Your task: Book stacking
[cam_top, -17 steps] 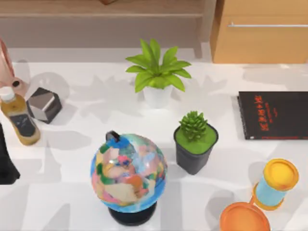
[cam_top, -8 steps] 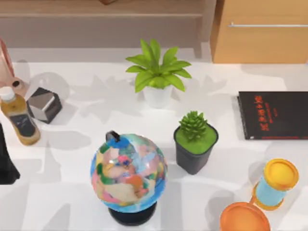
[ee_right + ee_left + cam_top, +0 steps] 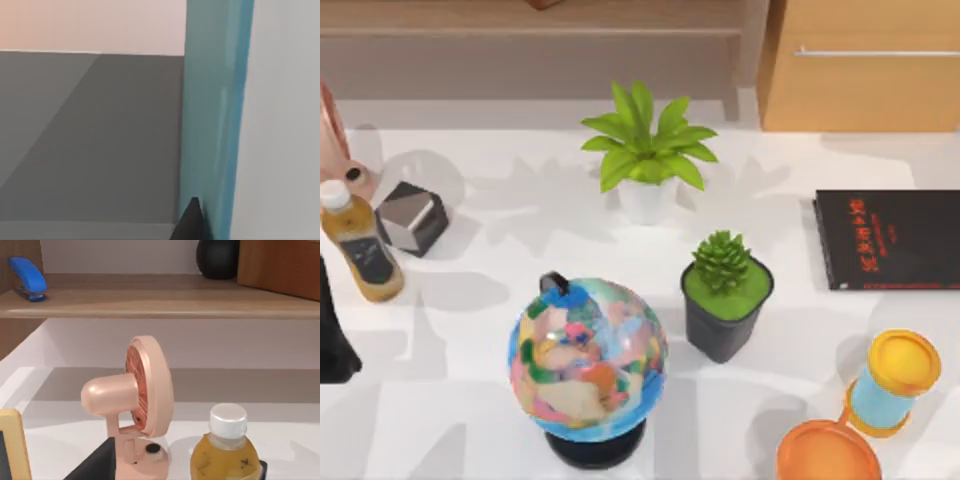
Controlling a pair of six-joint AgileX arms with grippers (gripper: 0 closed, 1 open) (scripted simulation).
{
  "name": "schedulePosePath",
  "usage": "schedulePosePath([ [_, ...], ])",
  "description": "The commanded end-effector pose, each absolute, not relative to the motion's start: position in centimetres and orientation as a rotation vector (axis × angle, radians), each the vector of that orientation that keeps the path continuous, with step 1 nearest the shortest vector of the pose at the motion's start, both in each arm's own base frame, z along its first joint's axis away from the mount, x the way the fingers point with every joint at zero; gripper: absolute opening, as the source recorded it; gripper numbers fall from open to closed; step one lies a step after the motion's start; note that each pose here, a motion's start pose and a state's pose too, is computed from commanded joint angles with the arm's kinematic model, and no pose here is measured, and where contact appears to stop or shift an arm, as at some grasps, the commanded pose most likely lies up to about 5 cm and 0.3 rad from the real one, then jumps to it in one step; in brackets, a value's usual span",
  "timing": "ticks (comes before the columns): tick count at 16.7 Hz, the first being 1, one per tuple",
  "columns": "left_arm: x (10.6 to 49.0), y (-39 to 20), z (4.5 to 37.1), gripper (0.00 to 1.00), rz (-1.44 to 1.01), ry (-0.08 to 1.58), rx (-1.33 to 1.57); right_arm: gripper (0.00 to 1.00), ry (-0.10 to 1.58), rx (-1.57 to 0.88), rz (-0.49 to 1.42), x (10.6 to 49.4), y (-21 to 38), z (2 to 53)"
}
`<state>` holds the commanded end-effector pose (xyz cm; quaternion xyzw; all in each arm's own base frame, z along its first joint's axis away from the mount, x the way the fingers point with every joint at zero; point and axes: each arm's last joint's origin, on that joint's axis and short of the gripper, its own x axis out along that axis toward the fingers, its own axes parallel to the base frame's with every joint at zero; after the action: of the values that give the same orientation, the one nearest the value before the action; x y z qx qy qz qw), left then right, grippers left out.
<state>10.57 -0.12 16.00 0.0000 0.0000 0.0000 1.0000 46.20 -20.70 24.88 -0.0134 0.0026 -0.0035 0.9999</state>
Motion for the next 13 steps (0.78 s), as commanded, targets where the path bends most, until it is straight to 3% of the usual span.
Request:
schedulePosePath([
  [4,10.57,-0.12,16.00,1.00,0.000,0.000,0.000,0.02,0.005,-0.027,-0.007,46.20,-20.70,24.88],
  [13,10.57,-0.12,16.00,1.00,0.000,0.000,0.000,0.00,0.003,-0.026,-0.010,46.10,-20.84,24.99],
])
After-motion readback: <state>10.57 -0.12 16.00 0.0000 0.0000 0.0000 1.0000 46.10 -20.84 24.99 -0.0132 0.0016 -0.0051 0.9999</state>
